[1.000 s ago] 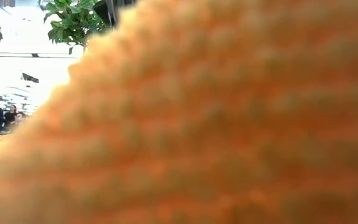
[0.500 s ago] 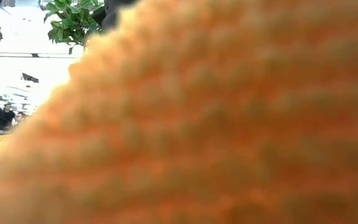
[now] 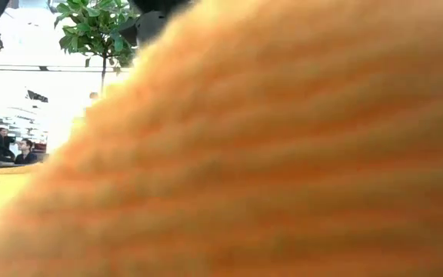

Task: Fold microfiber towels
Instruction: Fold the orange microfiber towel

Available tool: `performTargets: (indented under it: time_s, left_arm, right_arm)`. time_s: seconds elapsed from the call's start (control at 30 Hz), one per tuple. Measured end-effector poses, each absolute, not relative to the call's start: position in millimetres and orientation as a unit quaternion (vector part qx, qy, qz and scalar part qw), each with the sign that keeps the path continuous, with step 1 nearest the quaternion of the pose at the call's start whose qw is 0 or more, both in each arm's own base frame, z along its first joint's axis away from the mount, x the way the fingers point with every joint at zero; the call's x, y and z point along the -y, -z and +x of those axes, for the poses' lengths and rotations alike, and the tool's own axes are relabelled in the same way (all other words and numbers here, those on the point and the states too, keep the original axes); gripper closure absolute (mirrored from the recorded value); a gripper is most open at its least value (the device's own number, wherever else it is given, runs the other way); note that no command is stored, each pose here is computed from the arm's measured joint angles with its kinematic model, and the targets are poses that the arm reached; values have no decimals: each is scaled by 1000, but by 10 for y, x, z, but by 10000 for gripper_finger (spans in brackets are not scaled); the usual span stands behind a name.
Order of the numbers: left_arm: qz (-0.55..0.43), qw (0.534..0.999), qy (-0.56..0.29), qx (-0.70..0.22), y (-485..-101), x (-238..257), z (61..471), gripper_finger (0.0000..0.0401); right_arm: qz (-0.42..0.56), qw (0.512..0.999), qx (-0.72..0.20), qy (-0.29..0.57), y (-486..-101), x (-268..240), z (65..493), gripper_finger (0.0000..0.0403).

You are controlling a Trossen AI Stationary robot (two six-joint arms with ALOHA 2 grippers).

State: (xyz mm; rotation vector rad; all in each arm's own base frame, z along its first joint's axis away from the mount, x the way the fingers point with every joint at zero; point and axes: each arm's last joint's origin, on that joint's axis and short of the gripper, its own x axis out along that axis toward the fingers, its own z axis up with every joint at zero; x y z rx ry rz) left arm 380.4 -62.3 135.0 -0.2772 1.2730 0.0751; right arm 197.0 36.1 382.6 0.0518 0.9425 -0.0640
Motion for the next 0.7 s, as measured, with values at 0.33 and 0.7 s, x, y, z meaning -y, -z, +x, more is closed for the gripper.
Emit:
performTargets:
  time_s: [0.33, 0.7]
  left_arm:
    - [-121, 793, -158, -575, -1328, 221, 3825, 232]
    - [-154, 779, -236, -560, -1321, -329, 3814, 232]
  right_arm:
    - [25, 890, -454, 31, -3825, -361, 1970, 159]
    - [25, 890, -455, 31, -3824, -361, 1970, 159]
